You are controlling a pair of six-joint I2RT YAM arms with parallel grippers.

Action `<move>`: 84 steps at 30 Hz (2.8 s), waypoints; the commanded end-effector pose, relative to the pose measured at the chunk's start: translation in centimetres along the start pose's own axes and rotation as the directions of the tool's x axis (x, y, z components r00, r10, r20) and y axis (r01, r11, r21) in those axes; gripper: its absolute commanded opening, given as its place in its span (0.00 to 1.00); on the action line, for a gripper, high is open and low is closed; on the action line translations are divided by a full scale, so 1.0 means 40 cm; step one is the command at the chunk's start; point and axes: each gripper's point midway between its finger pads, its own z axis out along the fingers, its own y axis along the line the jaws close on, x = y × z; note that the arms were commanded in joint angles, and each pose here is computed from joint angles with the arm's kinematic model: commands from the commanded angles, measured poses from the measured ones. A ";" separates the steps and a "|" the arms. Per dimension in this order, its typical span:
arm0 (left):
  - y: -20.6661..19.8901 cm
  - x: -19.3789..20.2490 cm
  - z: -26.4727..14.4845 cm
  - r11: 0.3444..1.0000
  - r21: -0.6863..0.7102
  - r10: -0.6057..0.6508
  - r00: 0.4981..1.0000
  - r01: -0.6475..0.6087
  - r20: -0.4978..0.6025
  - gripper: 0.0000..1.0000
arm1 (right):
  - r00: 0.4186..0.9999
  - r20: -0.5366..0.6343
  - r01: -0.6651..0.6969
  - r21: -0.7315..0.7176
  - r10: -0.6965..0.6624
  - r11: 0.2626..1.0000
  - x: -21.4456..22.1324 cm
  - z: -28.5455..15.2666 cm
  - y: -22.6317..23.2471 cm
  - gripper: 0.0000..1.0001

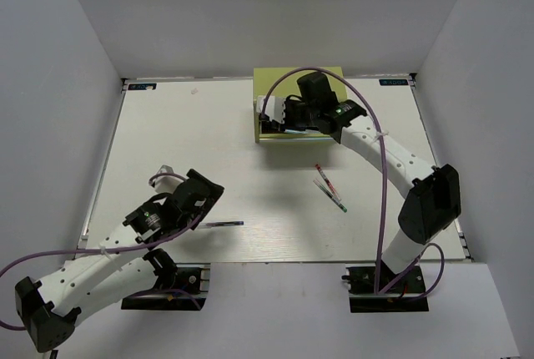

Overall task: Sort the stationery into containers
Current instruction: Place the pen in the drawer, then close the drawer at the center of the board.

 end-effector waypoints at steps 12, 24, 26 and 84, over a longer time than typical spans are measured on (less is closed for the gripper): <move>-0.015 -0.003 -0.020 0.999 0.003 -0.044 0.999 0.044 -0.020 0.99 | 0.992 -0.061 -0.102 0.084 0.107 0.991 0.109 0.036 -0.089 0.49; -0.017 0.004 -0.016 0.999 0.010 -0.047 0.998 0.047 -0.029 0.99 | 0.965 0.222 -0.038 -0.406 0.139 0.913 -0.005 -0.083 0.154 0.00; -0.018 0.008 -0.017 0.999 0.010 -0.047 0.998 0.047 -0.038 0.99 | 0.969 0.211 -0.017 -0.466 0.130 0.885 0.011 -0.065 0.197 0.00; -0.634 0.139 0.414 0.718 0.678 -0.023 0.979 0.157 -0.202 0.65 | 0.943 0.058 -0.328 0.324 0.327 0.888 0.171 -0.108 -0.202 0.70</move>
